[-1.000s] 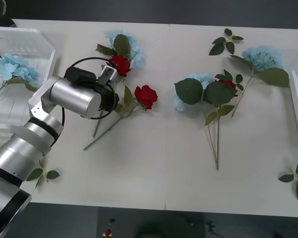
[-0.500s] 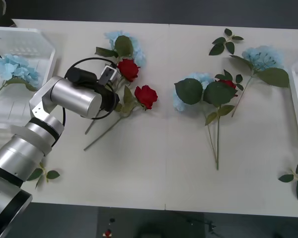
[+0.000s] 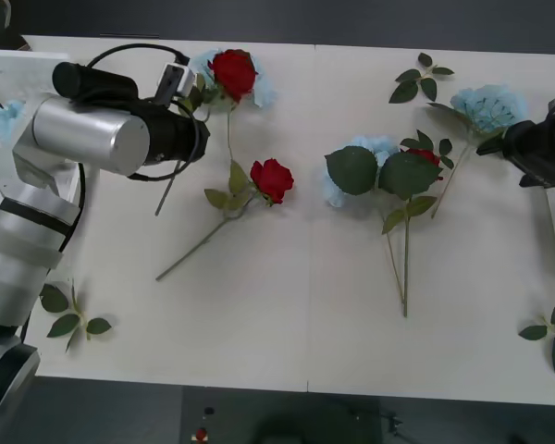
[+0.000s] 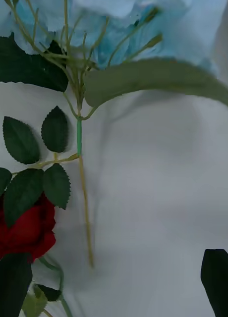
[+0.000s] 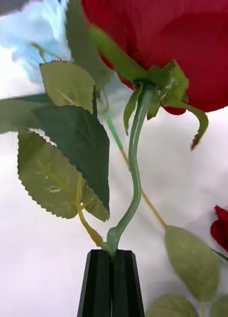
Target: Put the red flowers into the right box and the blue flowers into the left box
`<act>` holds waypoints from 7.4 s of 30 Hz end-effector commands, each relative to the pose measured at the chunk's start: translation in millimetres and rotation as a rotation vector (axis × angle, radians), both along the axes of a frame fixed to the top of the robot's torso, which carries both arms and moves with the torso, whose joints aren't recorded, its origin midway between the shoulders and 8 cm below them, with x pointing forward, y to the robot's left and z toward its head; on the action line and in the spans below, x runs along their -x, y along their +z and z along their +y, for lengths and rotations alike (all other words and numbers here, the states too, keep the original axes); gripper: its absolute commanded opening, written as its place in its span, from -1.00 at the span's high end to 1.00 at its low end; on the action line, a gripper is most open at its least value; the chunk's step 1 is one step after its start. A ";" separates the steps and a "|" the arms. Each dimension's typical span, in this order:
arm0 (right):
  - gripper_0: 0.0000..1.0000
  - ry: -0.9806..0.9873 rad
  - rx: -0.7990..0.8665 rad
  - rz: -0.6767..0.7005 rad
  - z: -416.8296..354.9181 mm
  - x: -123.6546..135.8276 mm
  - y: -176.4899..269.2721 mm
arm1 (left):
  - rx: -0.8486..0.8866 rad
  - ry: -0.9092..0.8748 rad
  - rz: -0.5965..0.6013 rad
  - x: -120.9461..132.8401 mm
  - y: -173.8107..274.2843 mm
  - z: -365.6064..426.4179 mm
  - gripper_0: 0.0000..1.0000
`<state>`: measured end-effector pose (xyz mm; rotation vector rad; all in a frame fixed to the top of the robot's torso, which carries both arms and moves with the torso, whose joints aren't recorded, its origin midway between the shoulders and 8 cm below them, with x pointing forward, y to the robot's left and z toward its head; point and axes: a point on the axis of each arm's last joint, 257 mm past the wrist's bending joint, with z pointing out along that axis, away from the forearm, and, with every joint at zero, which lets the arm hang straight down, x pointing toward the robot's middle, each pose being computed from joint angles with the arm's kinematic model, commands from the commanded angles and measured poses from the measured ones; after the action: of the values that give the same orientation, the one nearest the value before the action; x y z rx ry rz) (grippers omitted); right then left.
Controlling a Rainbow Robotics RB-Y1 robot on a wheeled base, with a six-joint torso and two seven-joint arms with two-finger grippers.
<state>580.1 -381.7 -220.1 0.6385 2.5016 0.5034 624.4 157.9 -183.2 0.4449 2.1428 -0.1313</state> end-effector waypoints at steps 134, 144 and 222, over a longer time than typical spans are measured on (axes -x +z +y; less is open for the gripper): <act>-1.00 1.184 -0.195 -1.095 313.1 188.3 142.5 | 1.139 -0.718 -0.256 199.8 211.3 -270.1 1.00; 1.00 1.165 -0.198 -1.104 315.0 185.0 144.8 | 1.138 -0.711 -0.254 197.3 209.2 -269.5 1.00; 1.00 0.236 0.575 -0.089 -232.1 125.7 80.7 | 0.462 -0.092 -0.132 -73.4 53.5 -66.3 -0.61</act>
<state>449.2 -594.2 -157.0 0.0419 2.5119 -0.0632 689.8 109.6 -144.9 0.2872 1.9090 -0.6240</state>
